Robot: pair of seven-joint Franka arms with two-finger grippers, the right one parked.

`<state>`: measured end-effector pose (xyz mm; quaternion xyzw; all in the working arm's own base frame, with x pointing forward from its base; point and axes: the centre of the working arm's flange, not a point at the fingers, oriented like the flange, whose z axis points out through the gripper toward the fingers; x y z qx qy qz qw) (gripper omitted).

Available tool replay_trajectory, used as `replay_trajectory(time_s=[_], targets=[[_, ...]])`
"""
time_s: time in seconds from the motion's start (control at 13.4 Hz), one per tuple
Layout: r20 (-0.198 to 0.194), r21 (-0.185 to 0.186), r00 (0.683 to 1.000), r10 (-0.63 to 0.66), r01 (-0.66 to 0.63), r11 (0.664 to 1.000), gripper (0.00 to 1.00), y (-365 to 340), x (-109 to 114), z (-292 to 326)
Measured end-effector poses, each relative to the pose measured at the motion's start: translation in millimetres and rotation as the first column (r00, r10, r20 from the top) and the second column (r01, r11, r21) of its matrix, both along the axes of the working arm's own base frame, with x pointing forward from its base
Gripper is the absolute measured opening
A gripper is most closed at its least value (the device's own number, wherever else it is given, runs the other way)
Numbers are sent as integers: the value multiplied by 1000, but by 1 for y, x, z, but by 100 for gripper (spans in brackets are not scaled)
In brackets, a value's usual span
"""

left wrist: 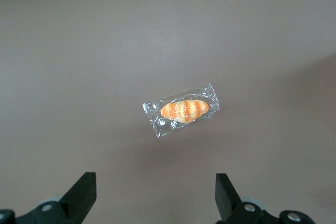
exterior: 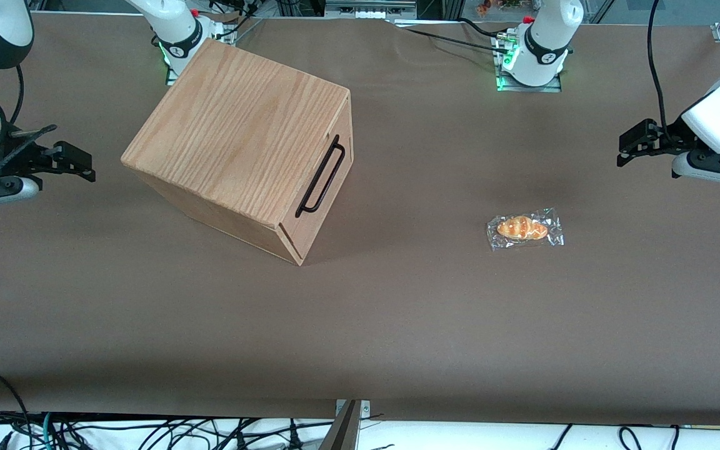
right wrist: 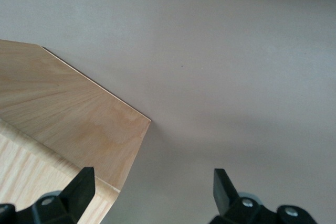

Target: Open top drawer with left arm

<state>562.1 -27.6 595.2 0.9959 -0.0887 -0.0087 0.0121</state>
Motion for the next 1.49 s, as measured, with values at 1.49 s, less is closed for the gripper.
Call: replay_trajectory(time_s=[1.49], targets=[[-1,0,1000,2,-2,1000,100,1,0,-1]])
